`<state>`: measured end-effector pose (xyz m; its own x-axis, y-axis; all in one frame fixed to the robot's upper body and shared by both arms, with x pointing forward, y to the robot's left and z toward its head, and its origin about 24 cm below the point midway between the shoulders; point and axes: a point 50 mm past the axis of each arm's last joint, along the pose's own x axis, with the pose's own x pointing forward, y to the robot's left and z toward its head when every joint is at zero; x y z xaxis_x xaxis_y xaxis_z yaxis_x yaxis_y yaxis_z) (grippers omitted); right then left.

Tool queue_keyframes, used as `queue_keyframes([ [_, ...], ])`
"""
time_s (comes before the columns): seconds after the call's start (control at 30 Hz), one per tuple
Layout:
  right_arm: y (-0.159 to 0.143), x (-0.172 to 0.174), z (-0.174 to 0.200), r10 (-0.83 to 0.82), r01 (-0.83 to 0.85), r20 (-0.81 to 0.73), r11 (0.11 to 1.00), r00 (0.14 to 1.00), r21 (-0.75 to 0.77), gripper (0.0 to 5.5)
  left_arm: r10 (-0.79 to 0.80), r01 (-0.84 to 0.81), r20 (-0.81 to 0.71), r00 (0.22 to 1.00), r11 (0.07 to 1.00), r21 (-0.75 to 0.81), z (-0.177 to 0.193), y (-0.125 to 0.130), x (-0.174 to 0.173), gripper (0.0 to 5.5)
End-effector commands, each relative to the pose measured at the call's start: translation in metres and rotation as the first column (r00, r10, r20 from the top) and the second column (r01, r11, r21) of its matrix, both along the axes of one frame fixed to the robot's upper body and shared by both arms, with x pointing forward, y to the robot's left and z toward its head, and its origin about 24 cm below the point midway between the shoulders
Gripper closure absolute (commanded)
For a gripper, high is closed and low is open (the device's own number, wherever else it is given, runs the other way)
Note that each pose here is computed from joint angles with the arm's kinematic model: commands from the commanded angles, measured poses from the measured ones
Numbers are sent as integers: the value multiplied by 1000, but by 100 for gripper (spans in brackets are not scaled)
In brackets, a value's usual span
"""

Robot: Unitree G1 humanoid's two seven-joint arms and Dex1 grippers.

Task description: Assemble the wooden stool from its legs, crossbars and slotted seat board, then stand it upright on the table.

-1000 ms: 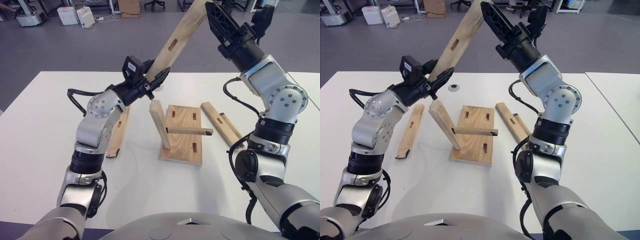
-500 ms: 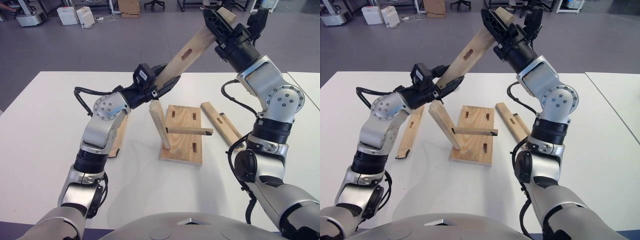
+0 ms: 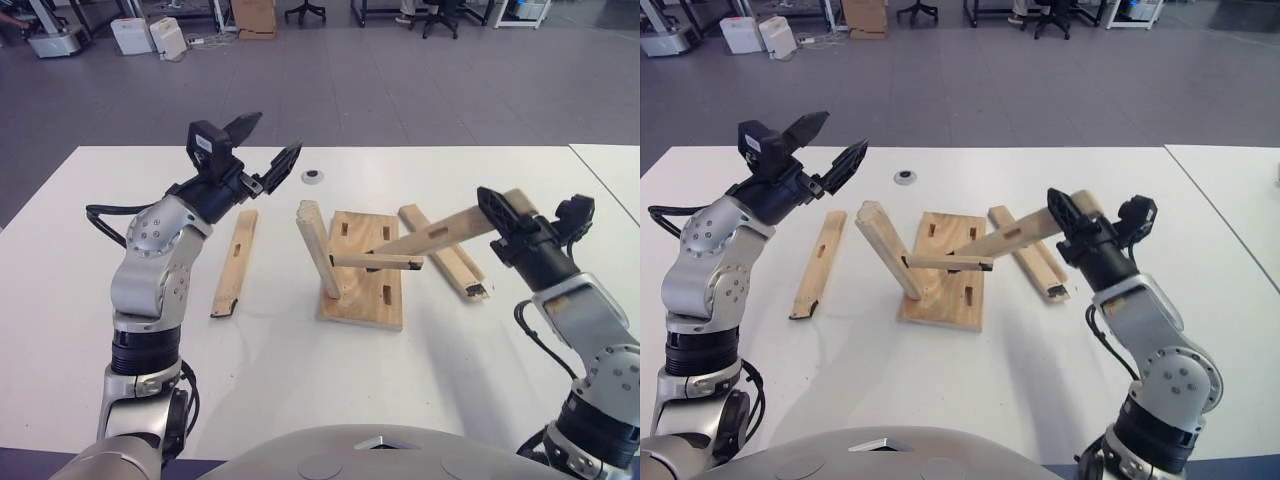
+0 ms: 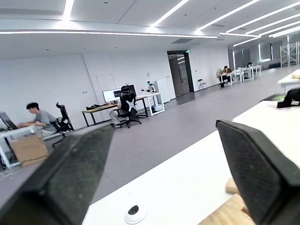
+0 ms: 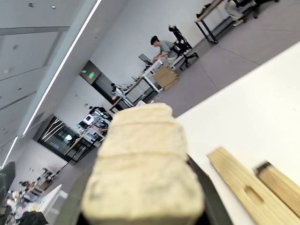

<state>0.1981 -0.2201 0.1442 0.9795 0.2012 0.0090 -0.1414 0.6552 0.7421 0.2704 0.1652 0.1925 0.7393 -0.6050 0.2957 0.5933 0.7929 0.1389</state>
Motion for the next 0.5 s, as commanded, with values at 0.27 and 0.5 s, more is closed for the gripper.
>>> queue_keyframes([
  [0.27,-20,-29,-20,-96,83,-199,994,975,-74,450,-6,5,-51,999,1000,-20,-9,-17,-13,104],
  [0.5,-17,-23,-15,-86,47,-201,980,976,-192,450,-40,39,-34,999,999,-24,-8,-27,-13,104],
])
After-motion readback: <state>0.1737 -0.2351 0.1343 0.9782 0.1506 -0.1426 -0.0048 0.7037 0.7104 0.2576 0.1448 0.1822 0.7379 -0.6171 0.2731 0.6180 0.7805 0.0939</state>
